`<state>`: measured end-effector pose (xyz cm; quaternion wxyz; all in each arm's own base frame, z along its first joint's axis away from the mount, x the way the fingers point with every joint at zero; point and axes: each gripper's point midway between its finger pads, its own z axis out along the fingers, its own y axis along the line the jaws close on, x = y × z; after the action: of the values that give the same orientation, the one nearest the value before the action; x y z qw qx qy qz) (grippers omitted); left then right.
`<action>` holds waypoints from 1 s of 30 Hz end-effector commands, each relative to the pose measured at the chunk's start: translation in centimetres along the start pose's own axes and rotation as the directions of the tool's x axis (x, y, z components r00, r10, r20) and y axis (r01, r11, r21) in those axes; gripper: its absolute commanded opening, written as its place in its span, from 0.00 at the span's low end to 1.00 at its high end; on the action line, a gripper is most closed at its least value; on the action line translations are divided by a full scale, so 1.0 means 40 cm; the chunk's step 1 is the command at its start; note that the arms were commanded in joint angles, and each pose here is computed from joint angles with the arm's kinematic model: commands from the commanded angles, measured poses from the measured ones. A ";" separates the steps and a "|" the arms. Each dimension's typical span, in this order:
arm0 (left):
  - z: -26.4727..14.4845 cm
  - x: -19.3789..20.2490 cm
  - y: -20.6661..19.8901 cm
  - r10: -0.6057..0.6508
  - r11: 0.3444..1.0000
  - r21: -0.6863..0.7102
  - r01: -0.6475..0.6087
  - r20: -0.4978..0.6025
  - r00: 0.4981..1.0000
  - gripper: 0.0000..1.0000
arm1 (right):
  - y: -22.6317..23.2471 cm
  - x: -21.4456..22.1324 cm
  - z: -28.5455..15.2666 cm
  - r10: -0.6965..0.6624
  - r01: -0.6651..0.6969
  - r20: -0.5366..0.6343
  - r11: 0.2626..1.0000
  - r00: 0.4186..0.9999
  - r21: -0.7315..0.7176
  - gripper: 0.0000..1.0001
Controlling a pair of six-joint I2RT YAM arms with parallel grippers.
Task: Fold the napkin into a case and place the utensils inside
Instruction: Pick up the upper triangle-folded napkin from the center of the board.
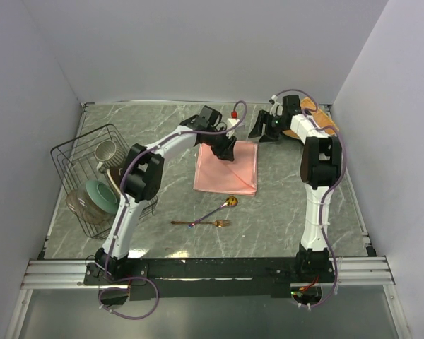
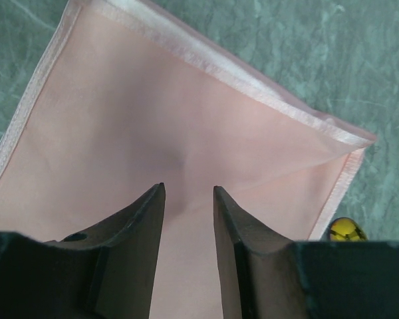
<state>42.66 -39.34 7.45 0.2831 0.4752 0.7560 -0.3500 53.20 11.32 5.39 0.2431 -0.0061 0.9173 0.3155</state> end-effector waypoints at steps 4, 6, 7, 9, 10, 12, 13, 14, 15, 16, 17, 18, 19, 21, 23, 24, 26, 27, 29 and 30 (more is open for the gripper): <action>0.023 0.025 0.016 0.031 0.999 -0.030 -0.032 -0.032 0.999 0.39 | -0.008 -0.023 0.015 0.036 -0.036 0.013 0.999 0.999 -0.005 0.73; 0.026 0.035 0.020 0.026 0.999 -0.033 -0.027 -0.043 0.999 0.38 | -0.016 -0.003 0.023 0.060 -0.060 -0.023 0.998 0.998 0.000 0.73; 0.027 0.040 0.023 0.025 0.999 -0.039 -0.027 -0.050 0.998 0.37 | -0.016 0.008 0.026 0.071 -0.071 -0.038 0.997 0.997 -0.006 0.73; 0.033 0.056 0.023 0.017 0.999 -0.038 -0.020 -0.070 0.997 0.36 | -0.011 0.019 0.026 0.091 -0.092 -0.051 0.996 0.995 -0.021 0.73; 0.032 0.060 0.027 0.016 0.999 -0.040 -0.019 -0.074 0.997 0.35 | -0.010 0.032 0.030 0.101 -0.104 -0.064 0.994 0.993 -0.033 0.73; 0.034 0.070 0.029 0.012 0.999 -0.044 -0.016 -0.087 0.996 0.35 | 0.005 0.043 0.033 0.126 -0.132 -0.082 0.989 0.989 -0.071 0.72; 0.033 0.071 0.029 0.011 0.999 -0.045 -0.016 -0.089 0.996 0.34 | 0.007 0.053 0.040 0.136 -0.144 -0.091 0.986 0.986 -0.087 0.72; 0.033 0.073 0.030 0.014 0.999 -0.045 -0.018 -0.092 0.996 0.34 | -0.007 0.044 0.022 0.164 -0.173 -0.085 0.979 0.983 -0.109 0.71; 0.034 0.074 0.030 0.016 0.999 -0.045 -0.021 -0.093 0.996 0.34 | -0.007 0.045 0.020 0.173 -0.183 -0.087 0.976 0.981 -0.122 0.70; 0.033 0.072 0.031 0.017 0.999 -0.045 -0.022 -0.092 0.996 0.34 | -0.003 0.043 0.019 0.179 -0.190 -0.085 0.971 0.980 -0.146 0.70; 0.033 0.071 0.031 0.018 0.999 -0.045 -0.022 -0.091 0.996 0.34 | 0.006 0.044 0.019 0.192 -0.205 -0.093 0.964 0.977 -0.169 0.68; 0.034 0.070 0.030 0.023 0.999 -0.046 -0.027 -0.091 0.996 0.34 | 0.008 0.045 0.020 0.195 -0.210 -0.098 0.961 0.976 -0.179 0.67; 0.033 0.069 0.032 0.022 0.999 -0.047 -0.026 -0.090 0.996 0.34 | 0.007 0.040 0.017 0.193 -0.208 -0.091 0.960 0.977 -0.190 0.66; 0.033 0.071 0.033 0.026 0.998 -0.047 -0.030 -0.095 0.995 0.34 | 0.020 0.035 0.014 0.209 -0.226 -0.098 0.947 0.973 -0.227 0.61; 0.032 0.073 0.033 0.027 0.998 -0.047 -0.031 -0.098 0.995 0.34 | 0.021 0.029 0.013 0.223 -0.240 -0.094 0.938 0.970 -0.252 0.56; 0.032 0.074 0.033 0.027 0.998 -0.047 -0.032 -0.099 0.995 0.34 | 0.027 0.027 0.008 0.221 -0.239 -0.096 0.934 0.970 -0.266 0.54; 0.031 0.074 0.032 0.025 0.998 -0.046 -0.030 -0.100 0.995 0.34 | 0.030 0.027 0.010 0.228 -0.247 -0.101 0.929 0.968 -0.277 0.47; 0.033 0.076 0.031 0.025 0.998 -0.046 -0.030 -0.102 0.994 0.34 | 0.030 0.027 0.011 0.233 -0.254 -0.104 0.926 0.967 -0.280 0.44; 0.030 0.076 0.033 0.024 0.998 -0.050 -0.029 -0.103 0.994 0.34 | 0.038 0.036 0.013 0.253 -0.279 -0.124 0.912 0.960 -0.302 0.38; 0.030 0.074 0.034 0.026 0.998 -0.051 -0.031 -0.100 0.995 0.34 | 0.038 0.040 0.014 0.257 -0.286 -0.130 0.908 0.957 -0.306 0.38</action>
<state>42.54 -37.81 3.87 0.2530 0.4834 0.7813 -0.3031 51.95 12.13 4.15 0.1603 0.0708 0.8739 0.4535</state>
